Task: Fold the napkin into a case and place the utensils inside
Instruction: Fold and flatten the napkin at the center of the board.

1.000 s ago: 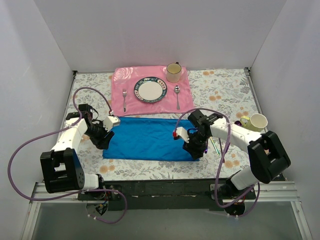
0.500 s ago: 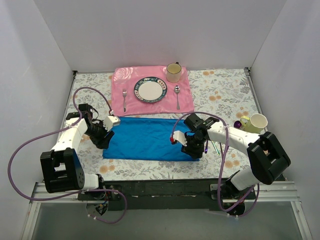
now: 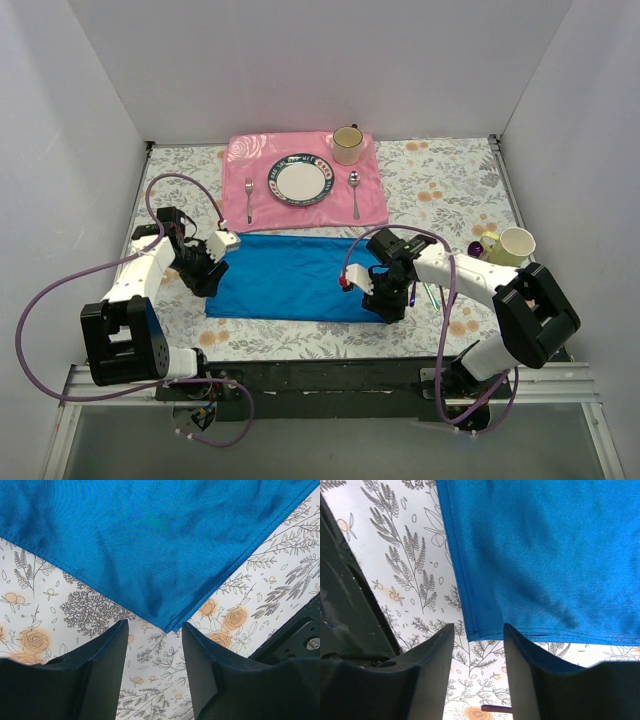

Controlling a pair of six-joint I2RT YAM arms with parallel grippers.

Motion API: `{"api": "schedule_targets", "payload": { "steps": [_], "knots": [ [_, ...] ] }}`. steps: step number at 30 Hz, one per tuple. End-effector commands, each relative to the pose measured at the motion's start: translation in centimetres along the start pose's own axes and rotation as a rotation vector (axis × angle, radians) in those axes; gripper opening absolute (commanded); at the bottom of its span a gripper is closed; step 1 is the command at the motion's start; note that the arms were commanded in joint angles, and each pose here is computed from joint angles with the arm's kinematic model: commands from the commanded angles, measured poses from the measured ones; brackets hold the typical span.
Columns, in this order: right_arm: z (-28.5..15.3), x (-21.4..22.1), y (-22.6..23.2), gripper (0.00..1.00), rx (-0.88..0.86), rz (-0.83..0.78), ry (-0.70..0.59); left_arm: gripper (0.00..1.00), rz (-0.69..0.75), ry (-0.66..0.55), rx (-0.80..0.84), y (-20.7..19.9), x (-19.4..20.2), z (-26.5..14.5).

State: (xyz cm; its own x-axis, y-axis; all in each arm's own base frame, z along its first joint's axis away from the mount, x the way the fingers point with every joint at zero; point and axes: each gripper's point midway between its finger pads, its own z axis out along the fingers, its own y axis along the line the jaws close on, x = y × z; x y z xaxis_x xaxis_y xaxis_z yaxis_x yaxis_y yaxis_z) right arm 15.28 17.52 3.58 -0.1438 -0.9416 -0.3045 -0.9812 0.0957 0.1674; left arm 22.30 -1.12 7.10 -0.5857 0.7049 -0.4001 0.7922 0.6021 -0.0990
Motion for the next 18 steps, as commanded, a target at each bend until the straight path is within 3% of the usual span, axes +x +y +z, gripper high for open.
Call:
{"api": "schedule_targets", "payload": {
  "steps": [1,5,9,18],
  "knots": [
    [0.3,0.0,-0.7,0.49,0.025,-0.012,0.011,0.46,0.02,-0.02,-0.011,0.2,-0.3,0.0],
    [0.3,0.1,-1.3,0.33,0.056,-0.009,0.027,0.46,0.025,-0.015,-0.009,0.1,-0.1,0.1],
    [0.2,0.3,-1.6,0.03,0.072,-0.01,0.036,0.46,0.021,-0.016,-0.007,0.1,0.0,0.1],
    [-0.5,0.5,-0.4,0.01,0.039,-0.024,0.027,0.46,0.021,-0.022,-0.006,0.3,-0.4,0.1]
  ]
}}
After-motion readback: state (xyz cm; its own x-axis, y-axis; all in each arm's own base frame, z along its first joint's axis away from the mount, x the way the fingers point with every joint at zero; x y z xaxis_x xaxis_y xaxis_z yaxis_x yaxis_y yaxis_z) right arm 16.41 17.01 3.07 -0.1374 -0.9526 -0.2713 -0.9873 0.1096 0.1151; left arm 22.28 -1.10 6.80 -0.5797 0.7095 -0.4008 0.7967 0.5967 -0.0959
